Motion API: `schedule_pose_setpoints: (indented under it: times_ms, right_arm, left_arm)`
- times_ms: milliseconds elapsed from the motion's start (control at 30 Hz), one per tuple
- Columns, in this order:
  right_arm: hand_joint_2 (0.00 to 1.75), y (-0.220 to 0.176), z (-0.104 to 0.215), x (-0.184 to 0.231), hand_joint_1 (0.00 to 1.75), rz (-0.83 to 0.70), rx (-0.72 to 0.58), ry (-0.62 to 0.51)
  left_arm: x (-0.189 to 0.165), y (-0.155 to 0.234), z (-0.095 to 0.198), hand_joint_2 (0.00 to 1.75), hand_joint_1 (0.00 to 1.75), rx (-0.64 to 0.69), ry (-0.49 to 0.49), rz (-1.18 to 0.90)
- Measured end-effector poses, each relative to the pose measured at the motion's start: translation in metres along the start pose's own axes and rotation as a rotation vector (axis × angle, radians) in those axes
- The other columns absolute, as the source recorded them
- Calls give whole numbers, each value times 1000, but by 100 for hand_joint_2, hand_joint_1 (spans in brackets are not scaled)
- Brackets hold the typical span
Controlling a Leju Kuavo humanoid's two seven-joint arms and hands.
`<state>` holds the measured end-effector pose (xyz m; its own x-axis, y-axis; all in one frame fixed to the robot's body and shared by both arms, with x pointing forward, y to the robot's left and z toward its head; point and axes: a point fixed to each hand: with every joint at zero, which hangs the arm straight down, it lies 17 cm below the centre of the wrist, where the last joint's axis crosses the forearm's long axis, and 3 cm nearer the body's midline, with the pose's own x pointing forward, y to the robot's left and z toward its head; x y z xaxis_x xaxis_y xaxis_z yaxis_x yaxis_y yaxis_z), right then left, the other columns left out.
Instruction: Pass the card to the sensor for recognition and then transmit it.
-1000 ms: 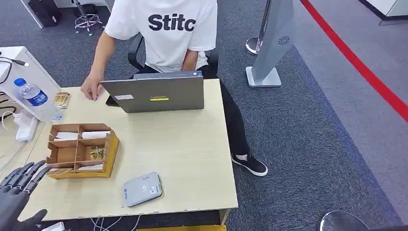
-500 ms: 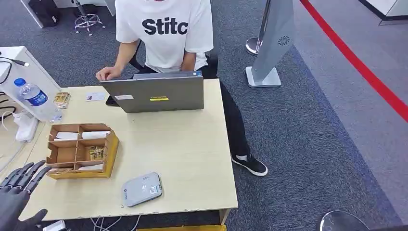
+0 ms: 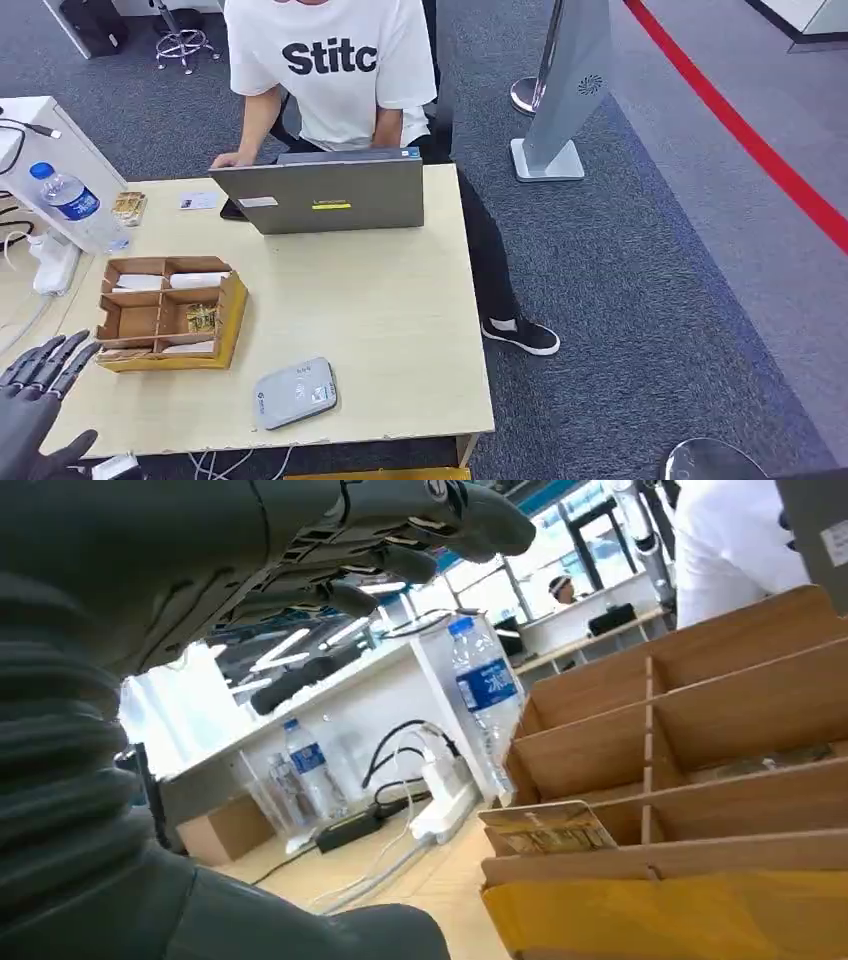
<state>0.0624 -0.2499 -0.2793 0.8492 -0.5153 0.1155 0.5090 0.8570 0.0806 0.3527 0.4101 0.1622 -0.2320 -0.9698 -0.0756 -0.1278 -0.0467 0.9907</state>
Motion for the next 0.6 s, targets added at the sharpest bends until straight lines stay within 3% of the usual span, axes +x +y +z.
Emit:
schedule_pose_setpoints:
  times_ms: [200, 600]
  right_arm:
    - [175, 3, 0, 1, 0, 25, 5, -3]
    - [175, -1, 0, -3, 0, 98, -12, 3]
  left_arm:
    - [-22, -22, -11, 175, 0, 23, 109, 46]
    - [-65, -61, -29, 175, 0, -3, 236, 99]
